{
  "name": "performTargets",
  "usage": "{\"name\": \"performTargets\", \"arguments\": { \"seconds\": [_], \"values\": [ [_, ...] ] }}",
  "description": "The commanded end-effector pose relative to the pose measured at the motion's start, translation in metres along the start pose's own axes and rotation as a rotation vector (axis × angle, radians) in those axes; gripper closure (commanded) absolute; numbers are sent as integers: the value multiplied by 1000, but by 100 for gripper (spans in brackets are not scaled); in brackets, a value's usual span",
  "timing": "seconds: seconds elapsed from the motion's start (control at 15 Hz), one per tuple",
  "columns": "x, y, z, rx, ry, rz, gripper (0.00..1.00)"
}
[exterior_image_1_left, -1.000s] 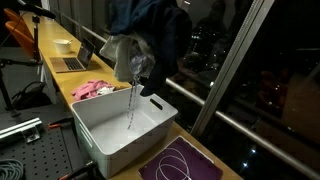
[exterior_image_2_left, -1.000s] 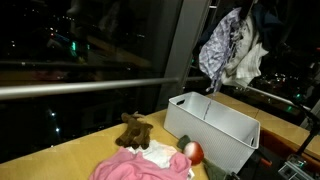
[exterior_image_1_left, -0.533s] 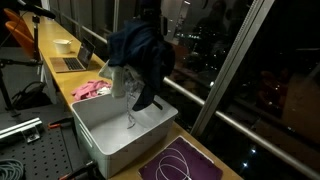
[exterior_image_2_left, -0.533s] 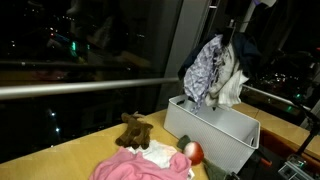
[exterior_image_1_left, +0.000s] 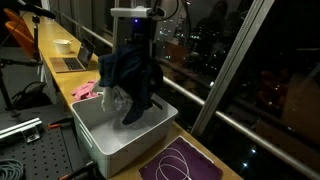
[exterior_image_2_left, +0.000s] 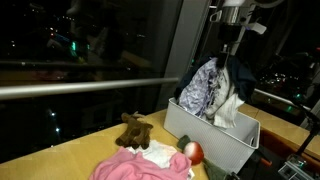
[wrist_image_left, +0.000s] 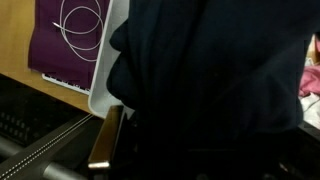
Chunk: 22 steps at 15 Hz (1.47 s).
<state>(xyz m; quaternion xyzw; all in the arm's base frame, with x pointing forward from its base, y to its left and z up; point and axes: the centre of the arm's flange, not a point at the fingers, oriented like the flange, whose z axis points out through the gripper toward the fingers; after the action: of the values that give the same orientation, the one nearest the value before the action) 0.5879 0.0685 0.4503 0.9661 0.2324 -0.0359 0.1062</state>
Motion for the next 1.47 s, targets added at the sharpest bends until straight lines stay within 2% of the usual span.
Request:
{"name": "performTargets", "arguments": {
  "seconds": [0.0, 0.4, 0.87, 0.93, 1.0, 1.07, 1.4],
  "values": [
    [-24, -2, 25, 18, 14, 15, 100],
    [-47, -15, 64, 45, -3, 21, 100],
    [-54, -24, 94, 40, -16, 3, 100],
    [-55, -23, 97, 41, -20, 2, 75],
    [-58, -22, 99, 45, -24, 4, 74],
    [-59, -22, 101, 48, -27, 5, 68],
    [-57, -29, 97, 46, -29, 5, 31]
  ]
}}
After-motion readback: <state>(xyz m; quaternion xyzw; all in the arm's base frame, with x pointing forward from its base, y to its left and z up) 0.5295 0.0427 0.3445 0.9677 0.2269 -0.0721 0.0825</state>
